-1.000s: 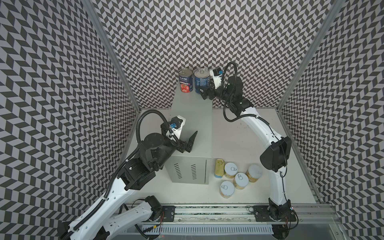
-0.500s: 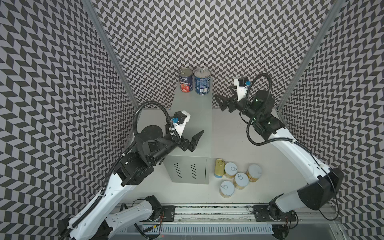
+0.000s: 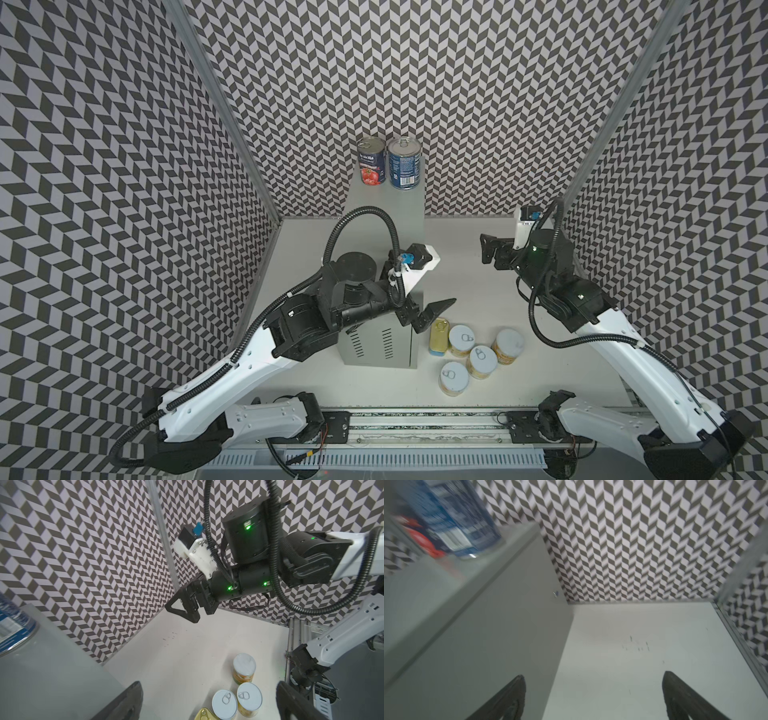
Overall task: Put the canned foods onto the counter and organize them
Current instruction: 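Open and withdraw the right gripper, then move it toward the table cans, then lower the right gripper around the tall white-lidded orange-labelled can and close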
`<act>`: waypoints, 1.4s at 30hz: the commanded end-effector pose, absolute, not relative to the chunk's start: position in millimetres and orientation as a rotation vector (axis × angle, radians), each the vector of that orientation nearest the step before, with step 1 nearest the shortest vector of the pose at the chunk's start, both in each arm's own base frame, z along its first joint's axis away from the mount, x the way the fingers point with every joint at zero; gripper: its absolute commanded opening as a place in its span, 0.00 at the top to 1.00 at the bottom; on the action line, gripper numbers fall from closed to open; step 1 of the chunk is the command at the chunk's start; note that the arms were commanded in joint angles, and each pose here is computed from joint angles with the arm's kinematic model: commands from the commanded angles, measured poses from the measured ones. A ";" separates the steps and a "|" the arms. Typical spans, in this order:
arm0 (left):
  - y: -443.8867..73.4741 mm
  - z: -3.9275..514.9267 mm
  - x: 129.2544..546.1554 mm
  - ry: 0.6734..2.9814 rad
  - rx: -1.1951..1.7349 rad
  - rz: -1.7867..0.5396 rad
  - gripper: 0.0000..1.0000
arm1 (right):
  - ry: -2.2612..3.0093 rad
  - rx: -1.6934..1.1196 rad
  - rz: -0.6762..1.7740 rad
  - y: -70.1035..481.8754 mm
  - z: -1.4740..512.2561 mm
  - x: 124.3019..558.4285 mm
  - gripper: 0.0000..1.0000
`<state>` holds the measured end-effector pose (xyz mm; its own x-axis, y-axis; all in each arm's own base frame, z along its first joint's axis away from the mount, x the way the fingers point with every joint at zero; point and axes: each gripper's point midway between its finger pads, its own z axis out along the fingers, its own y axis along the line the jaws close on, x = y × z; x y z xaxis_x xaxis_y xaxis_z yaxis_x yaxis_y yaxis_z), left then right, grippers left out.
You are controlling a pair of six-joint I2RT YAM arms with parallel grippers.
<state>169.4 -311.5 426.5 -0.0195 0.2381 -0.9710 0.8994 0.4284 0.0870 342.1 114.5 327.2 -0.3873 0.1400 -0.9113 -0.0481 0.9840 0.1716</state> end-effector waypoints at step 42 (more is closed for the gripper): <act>-294.8 419.6 154.2 1.493 1.099 -0.799 0.00 | 2.630 0.465 0.231 94.1 88.9 233.8 0.22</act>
